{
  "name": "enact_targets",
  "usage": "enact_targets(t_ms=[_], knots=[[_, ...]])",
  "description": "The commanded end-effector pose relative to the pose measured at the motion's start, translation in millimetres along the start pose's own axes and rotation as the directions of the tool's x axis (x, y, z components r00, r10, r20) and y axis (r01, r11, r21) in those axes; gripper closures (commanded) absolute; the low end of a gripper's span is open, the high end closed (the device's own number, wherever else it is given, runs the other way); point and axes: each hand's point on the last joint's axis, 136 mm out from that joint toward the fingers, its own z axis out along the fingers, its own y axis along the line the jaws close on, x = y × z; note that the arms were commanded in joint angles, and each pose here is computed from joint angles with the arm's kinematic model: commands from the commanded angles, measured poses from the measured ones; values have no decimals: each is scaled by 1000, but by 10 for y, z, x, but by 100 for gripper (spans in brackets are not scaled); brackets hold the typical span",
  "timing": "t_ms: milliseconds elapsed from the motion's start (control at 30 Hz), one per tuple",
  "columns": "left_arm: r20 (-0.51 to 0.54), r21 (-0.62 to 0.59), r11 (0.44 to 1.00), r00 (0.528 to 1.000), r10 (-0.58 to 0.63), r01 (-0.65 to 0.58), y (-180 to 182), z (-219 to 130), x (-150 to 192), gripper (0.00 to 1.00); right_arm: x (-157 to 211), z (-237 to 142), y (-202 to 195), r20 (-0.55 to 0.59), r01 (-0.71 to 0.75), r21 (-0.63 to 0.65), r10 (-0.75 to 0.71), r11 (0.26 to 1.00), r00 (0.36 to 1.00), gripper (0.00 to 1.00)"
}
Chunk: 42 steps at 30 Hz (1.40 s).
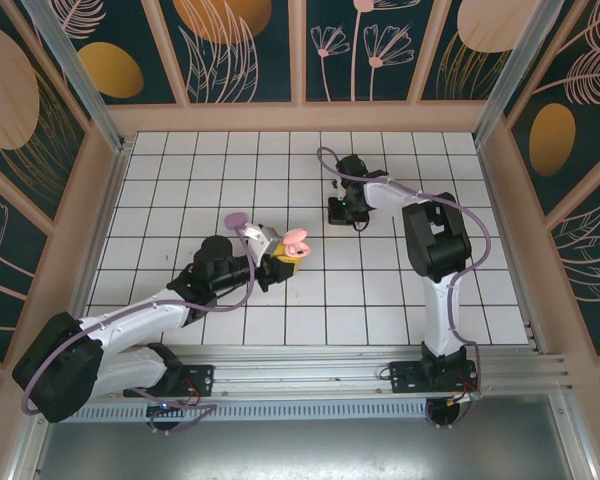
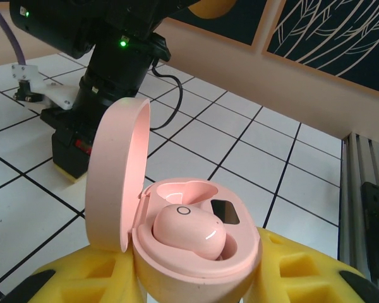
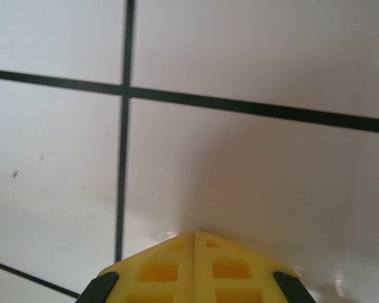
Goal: Insert the wireless bluetooth earbuds into the charging case
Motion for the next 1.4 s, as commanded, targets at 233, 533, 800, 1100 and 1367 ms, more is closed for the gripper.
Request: enact_targets(t_ms=[233, 533, 800, 1100, 1367], knots=[[24, -11, 1000, 999, 28, -28, 9, -26, -43, 79, -90, -629, 66, 179, -274, -38, 276, 961, 944, 99], [14, 35, 999, 999, 41, -42, -41, 51, -81, 78, 170, -800, -99, 286, -560, -181, 588, 809, 757, 68], [25, 43, 997, 998, 59, -60, -75, 8, -115, 79, 229, -710, -247, 300, -647, -188, 671, 739, 678, 71], [26, 29, 997, 997, 76, -77, -78, -54, -101, 78, 275, -601, -397, 302, -689, -180, 707, 702, 640, 73], [24, 18, 995, 995, 95, -95, -77, -80, -135, 78, 283, -456, -413, 261, -695, -189, 718, 694, 646, 72]])
